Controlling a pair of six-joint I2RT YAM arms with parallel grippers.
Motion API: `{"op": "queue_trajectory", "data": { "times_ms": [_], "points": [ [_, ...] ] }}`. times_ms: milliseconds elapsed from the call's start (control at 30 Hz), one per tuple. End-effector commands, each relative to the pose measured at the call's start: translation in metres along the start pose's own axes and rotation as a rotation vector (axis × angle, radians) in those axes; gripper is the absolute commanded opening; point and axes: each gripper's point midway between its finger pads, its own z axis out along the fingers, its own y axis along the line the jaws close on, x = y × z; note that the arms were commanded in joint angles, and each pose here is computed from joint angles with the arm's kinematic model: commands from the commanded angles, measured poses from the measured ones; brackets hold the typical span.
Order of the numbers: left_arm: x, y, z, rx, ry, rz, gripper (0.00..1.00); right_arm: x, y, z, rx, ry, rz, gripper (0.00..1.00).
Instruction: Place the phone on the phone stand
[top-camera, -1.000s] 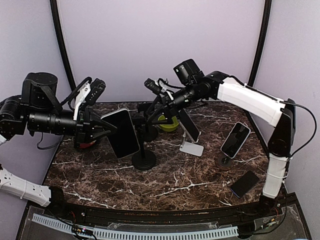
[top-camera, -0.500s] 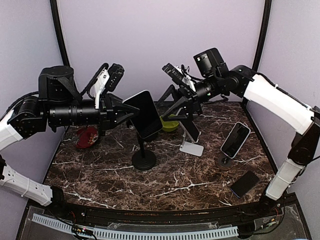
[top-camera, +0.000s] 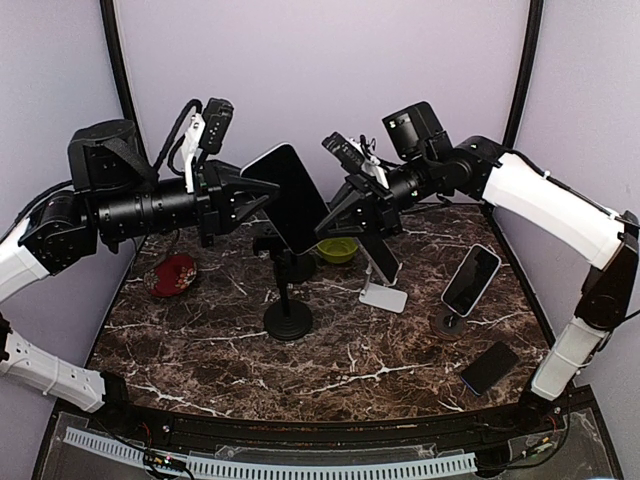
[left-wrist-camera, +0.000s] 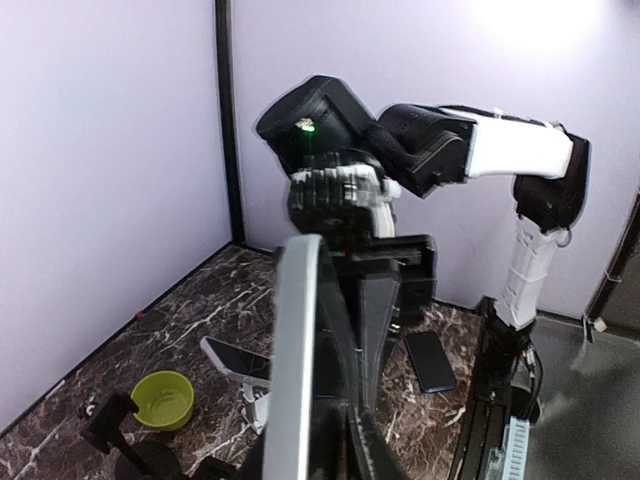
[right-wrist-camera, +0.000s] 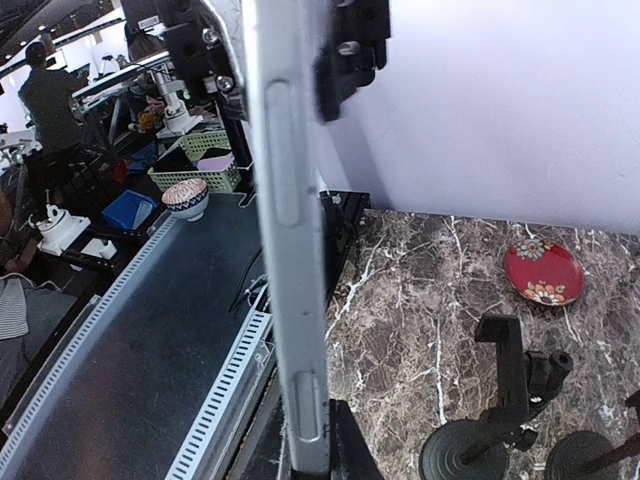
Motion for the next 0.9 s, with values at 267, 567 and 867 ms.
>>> {"op": "queue_trajectory", "data": {
  "times_ms": [267,567,867],
  "points": [
    [-0.007,0.006,0.012,0.050,-0.073,-0.020,0.42,-0.014,0.008,0.003,-0.043,-0.039,0.033,0.00],
    [-0.005,0.007,0.011,0.088,-0.095,-0.042,0.07,-0.012,0.005,0.004,-0.043,-0.042,0.045,0.00],
    [-0.011,0.017,-0.021,0.008,-0.047,0.007,0.00,0.008,-0.024,0.000,0.110,0.056,-0.046,0.62]
  ]
}}
